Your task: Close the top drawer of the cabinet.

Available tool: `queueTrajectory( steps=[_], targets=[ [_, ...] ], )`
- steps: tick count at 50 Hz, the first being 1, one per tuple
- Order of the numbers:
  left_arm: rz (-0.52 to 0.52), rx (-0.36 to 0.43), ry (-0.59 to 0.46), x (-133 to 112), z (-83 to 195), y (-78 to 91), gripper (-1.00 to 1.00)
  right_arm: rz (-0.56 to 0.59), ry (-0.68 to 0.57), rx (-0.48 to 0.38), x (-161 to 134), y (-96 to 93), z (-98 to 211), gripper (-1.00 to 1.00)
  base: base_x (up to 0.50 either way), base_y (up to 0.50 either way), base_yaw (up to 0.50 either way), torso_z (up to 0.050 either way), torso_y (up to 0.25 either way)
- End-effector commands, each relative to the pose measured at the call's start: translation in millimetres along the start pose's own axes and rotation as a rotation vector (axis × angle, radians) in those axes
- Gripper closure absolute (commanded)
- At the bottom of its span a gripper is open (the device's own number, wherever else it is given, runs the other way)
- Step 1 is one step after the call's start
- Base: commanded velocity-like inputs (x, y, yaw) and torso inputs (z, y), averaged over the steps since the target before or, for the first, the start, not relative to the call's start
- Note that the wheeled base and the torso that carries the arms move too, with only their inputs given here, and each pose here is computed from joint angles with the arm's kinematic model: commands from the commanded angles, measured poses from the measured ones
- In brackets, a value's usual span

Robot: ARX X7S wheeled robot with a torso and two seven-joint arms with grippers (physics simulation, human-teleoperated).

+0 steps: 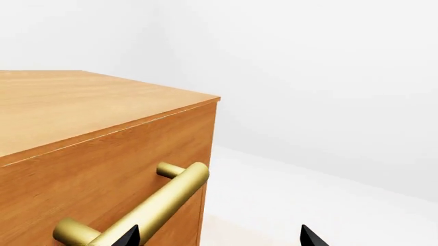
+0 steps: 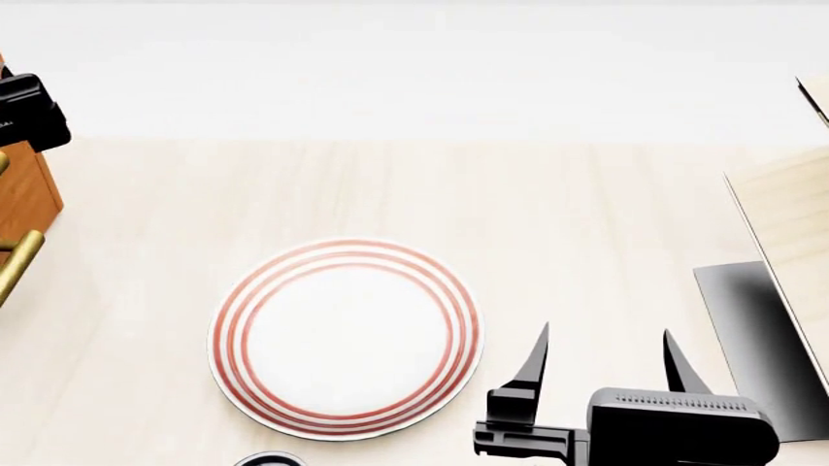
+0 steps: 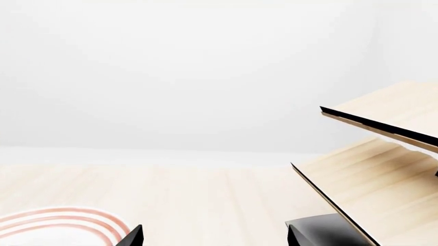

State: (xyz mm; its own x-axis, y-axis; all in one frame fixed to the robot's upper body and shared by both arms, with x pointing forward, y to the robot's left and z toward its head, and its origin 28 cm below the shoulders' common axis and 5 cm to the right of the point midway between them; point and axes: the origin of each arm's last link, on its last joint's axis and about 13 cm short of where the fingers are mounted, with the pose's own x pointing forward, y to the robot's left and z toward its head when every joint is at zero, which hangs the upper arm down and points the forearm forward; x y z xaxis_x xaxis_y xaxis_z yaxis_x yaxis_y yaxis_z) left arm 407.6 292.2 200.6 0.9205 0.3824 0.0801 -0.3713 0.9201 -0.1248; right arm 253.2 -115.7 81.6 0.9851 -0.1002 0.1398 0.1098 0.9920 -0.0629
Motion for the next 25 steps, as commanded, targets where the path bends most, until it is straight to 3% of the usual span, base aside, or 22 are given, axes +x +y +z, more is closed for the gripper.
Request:
queueTrajectory(
  steps=[1, 11, 25],
  targets=[
    [0.104, -0.011, 0.007, 9.4, 2.5, 11.7, -1.0, 0.002, 0.001, 0.003, -0.4, 0.0, 0.0, -1.0, 0.0, 0.0, 0.0, 0.0, 0.0],
    [0.241, -0.129, 0.014, 13.2, 5.8, 21.8, -1.0, 0.006, 0.002, 0.002, 0.9, 0.2, -1.5, -1.0, 0.0, 0.0, 0.0, 0.0, 0.0],
    [0.21, -0.104, 0.011, 11.5, 7.8, 16.0, -1.0, 0.005, 0.001, 0.005, 0.2, -0.7, -1.5, -1.0, 0.0, 0.0, 0.0, 0.0, 0.0]
  ],
)
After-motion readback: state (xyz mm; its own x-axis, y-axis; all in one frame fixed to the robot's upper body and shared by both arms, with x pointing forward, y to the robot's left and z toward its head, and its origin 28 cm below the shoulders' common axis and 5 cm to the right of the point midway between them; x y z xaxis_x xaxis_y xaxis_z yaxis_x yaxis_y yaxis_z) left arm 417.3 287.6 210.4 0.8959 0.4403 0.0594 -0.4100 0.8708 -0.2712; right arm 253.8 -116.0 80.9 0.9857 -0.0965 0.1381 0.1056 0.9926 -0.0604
